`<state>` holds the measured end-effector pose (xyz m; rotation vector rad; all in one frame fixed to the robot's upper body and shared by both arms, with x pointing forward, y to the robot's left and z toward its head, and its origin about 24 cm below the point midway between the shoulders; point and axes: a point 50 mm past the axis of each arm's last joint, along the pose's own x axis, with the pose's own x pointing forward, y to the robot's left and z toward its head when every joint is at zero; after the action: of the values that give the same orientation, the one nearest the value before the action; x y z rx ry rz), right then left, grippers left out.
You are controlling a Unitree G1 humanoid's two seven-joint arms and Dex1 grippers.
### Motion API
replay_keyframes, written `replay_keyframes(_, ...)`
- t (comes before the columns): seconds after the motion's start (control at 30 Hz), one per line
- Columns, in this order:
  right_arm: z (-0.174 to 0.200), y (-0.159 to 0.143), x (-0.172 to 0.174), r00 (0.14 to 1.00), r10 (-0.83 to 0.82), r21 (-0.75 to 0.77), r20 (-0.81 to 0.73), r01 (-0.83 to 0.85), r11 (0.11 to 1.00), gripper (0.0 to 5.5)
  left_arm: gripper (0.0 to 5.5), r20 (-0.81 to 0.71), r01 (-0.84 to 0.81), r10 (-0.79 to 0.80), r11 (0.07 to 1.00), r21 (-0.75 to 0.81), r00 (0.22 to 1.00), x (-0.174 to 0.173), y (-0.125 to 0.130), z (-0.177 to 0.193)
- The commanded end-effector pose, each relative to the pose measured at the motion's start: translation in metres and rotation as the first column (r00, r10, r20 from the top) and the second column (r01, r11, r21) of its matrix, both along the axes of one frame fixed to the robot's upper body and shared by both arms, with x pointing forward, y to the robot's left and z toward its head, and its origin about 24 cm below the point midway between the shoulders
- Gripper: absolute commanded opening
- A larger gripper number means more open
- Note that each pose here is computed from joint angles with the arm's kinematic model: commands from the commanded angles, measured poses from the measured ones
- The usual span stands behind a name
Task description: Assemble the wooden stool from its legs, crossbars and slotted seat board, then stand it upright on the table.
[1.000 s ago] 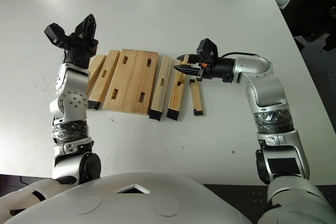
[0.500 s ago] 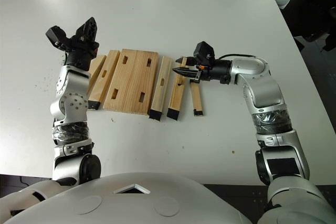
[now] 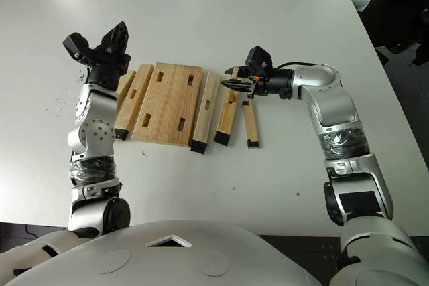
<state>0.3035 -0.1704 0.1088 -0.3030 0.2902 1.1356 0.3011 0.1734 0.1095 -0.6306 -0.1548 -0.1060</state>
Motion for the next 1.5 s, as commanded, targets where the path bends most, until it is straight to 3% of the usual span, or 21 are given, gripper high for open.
replay_keyframes(0.03, -0.038, -0.012, -0.010, 0.986, -0.083, -0.099, -0.144, 0.069, 0.993, 1.31, 2.38, -0.003, 0.007, -0.007, 1.000, 0.020, 1.000, 0.001, 0.000, -0.001)
replay_keyframes(0.1, -0.039, -0.013, -0.009, 0.984, -0.101, -0.092, -0.146, 0.088, 0.992, 1.31, 2.38, -0.002, 0.010, -0.010, 1.000, 0.021, 1.000, 0.001, -0.001, -0.001)
replay_keyframes(0.43, -0.004, -0.014, -0.009, 0.995, -0.091, 0.069, -0.041, 0.094, 0.993, 2.84, 2.38, -0.016, 0.010, -0.010, 1.000, 0.012, 1.000, 0.002, 0.001, -0.004)
replay_keyframes(0.63, 0.007, -0.026, -0.022, 0.994, -0.110, 0.014, 0.022, 0.109, 0.994, 2.84, 2.38, -0.041, 0.025, -0.024, 0.999, 0.029, 0.999, -0.003, -0.002, -0.011)
replay_keyframes(0.73, 0.041, -0.026, -0.023, 0.994, -0.090, 0.118, 0.067, 0.081, 0.990, 2.84, 2.38, -0.046, 0.021, -0.019, 0.999, 0.045, 0.999, -0.003, 0.002, -0.011)
replay_keyframes(0.87, 0.085, -0.001, -0.019, 0.991, -0.044, 0.286, 0.126, 0.006, 0.958, 2.84, 2.38, -0.048, 0.026, -0.023, 0.998, 0.057, 0.999, 0.001, 0.002, -0.011)
replay_keyframes(1.0, 0.061, 0.034, -0.007, 0.990, -0.072, 0.227, 0.125, 0.042, 0.973, 2.84, 2.38, -0.046, 0.045, -0.042, 0.997, 0.063, 0.998, 0.005, -0.004, -0.011)
replay_keyframes(1.13, 0.039, 0.047, 0.002, 0.987, -0.131, 0.194, 0.098, 0.110, 0.975, 2.84, 2.38, -0.047, 0.069, -0.066, 0.995, 0.075, 0.997, 0.009, -0.009, -0.011)
replay_keyframes(1.4, 0.070, 0.057, 0.009, 0.976, -0.170, 0.363, 0.137, 0.110, 0.925, 2.84, 2.38, -0.055, 0.060, -0.055, 0.995, 0.085, 0.997, 0.009, -0.005, -0.015)
replay_keyframes(1.5, 0.050, 0.058, 0.012, 0.977, -0.184, 0.312, 0.109, 0.142, 0.939, 2.84, 2.38, -0.054, 0.064, -0.060, 0.994, 0.085, 0.997, 0.011, -0.007, -0.014)
